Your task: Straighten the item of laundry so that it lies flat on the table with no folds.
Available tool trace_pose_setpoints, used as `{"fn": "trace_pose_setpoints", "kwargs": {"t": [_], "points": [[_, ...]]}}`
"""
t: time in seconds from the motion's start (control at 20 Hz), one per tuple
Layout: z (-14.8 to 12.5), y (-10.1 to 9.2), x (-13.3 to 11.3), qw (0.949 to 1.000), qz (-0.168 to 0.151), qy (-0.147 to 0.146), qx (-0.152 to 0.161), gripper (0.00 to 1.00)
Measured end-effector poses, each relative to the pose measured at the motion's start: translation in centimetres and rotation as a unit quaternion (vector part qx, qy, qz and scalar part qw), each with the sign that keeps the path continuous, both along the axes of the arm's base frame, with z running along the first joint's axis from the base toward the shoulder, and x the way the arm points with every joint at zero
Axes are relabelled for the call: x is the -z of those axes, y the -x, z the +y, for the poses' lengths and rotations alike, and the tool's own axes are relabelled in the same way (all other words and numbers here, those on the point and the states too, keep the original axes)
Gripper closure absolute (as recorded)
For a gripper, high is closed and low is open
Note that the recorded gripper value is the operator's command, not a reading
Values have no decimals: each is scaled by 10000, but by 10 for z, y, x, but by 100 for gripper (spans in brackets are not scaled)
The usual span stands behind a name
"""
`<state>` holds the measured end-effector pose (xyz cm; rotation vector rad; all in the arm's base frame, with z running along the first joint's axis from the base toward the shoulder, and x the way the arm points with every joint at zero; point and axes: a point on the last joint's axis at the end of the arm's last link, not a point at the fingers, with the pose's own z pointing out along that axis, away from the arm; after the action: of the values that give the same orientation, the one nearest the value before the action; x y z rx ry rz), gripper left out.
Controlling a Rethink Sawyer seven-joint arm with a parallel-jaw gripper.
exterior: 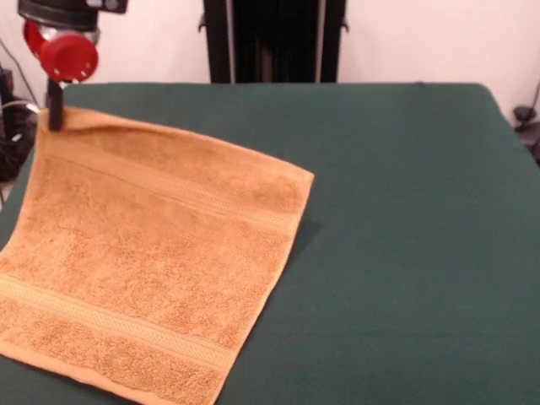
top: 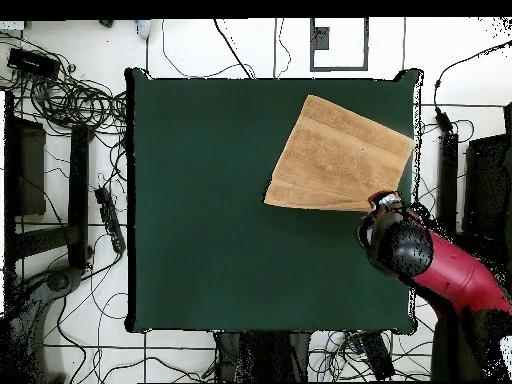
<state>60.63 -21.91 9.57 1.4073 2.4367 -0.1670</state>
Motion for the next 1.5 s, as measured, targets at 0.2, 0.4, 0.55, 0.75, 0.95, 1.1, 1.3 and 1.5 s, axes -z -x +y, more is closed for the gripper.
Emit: {"fn": "trace_pose_setpoints", "kwargs": {"t": [0.2, 0.4, 0.55, 0.75, 0.95, 1.1, 1.3, 1.5], "points": [[-14, 2, -11, 9999, -77, 38, 102, 0], [-33, 10, -15, 9996, -116, 24, 274, 0], [-44, 17, -15, 9993, -100, 23, 367, 0], [-49, 21, -14, 9991, -83, 12, 417, 0], [-48, 22, -13, 9991, -71, 1, 416, 0], [-48, 22, -12, 9991, -68, -2, 415, 0], [-46, 20, -6, 9992, -13, -31, 391, 0], [-34, 6, 13, 9993, 235, -154, 261, 0]]}}
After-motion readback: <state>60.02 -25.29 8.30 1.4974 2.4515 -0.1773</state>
